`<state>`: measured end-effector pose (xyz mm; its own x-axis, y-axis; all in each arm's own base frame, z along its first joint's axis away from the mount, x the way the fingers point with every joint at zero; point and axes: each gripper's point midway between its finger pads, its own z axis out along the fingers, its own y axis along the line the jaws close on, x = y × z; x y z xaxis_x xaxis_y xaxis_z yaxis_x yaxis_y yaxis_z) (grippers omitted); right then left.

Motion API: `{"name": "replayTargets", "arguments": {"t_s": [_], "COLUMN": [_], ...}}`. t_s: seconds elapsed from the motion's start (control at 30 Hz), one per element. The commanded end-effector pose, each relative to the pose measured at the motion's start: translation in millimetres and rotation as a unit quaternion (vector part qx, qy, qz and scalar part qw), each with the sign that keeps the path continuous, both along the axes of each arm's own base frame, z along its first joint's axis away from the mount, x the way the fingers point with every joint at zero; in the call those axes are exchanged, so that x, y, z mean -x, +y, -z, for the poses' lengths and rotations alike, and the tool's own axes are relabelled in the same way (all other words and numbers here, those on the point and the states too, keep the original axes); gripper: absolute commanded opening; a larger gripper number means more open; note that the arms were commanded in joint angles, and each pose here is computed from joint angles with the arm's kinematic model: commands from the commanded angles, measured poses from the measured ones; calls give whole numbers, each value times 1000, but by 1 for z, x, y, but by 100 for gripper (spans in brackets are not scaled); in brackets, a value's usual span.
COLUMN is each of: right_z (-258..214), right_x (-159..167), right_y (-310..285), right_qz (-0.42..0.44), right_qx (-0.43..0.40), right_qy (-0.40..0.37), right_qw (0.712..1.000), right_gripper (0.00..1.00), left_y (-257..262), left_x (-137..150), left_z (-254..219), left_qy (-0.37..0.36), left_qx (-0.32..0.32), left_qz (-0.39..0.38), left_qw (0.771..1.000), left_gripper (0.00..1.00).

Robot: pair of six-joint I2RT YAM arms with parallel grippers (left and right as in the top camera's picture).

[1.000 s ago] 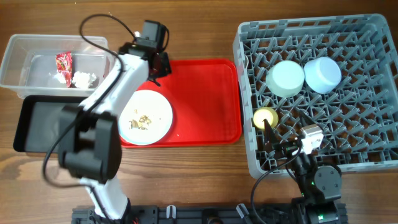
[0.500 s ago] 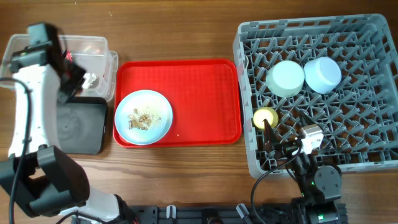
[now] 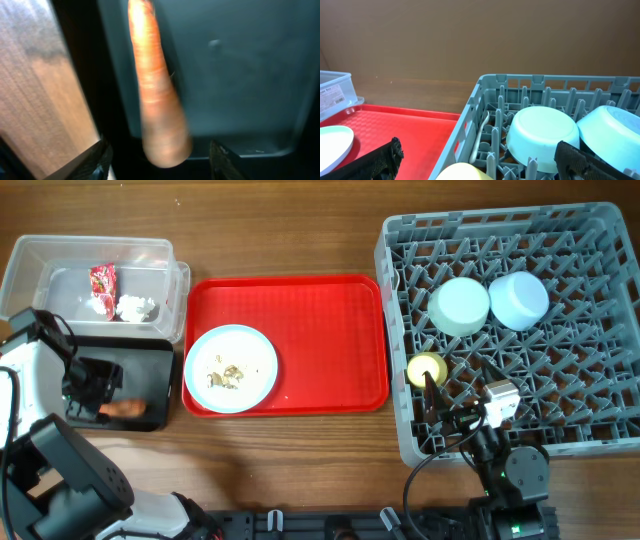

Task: Sort waste into correct bins and load items into the dishwasher rack
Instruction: 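Place the carrot onto the black tray, then grasp the rim of the light-blue plate with the left gripper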

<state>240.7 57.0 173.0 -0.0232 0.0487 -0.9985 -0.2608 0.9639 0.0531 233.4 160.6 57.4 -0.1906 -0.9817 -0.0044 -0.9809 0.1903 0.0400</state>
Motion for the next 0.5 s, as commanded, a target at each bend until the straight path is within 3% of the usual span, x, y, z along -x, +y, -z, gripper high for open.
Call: {"name": "replayTargets", "arguments": {"t_s": [0.0, 0.1, 0.17, 0.3, 0.4, 0.47], "right_z": [-3, -3, -3, -3, -3, -3], "right_x": [1, 1, 1, 1, 1, 1], "right_y": [1, 1, 1, 1, 1, 1], "right_qz": [-4, -4, -4, -4, -4, -4], "right_qx": [-8, -8, -8, -8, -8, -8], "right_qy": [-4, -4, -4, -4, -4, -4], "right_qw": [1000, 1000, 1000, 1000, 1000, 1000], "right_gripper": [100, 100, 100, 100, 100, 100], "left_y": [-21, -66, -106, -197, -253, -274], "left_x": [-35, -53, -68, -90, -85, -76], "left_z": [-38, -63, -70, -55, -26, -8], "left_qy": [-84, -124, -137, -124, -79, -47], "left_qx": [12, 6, -5, -55, -81, -97], "left_qz": [53, 130, 220, 466, 567, 605], "left_qw": [995, 984, 966, 874, 816, 789], "left_gripper": [65, 65, 59, 48, 33, 29]}}
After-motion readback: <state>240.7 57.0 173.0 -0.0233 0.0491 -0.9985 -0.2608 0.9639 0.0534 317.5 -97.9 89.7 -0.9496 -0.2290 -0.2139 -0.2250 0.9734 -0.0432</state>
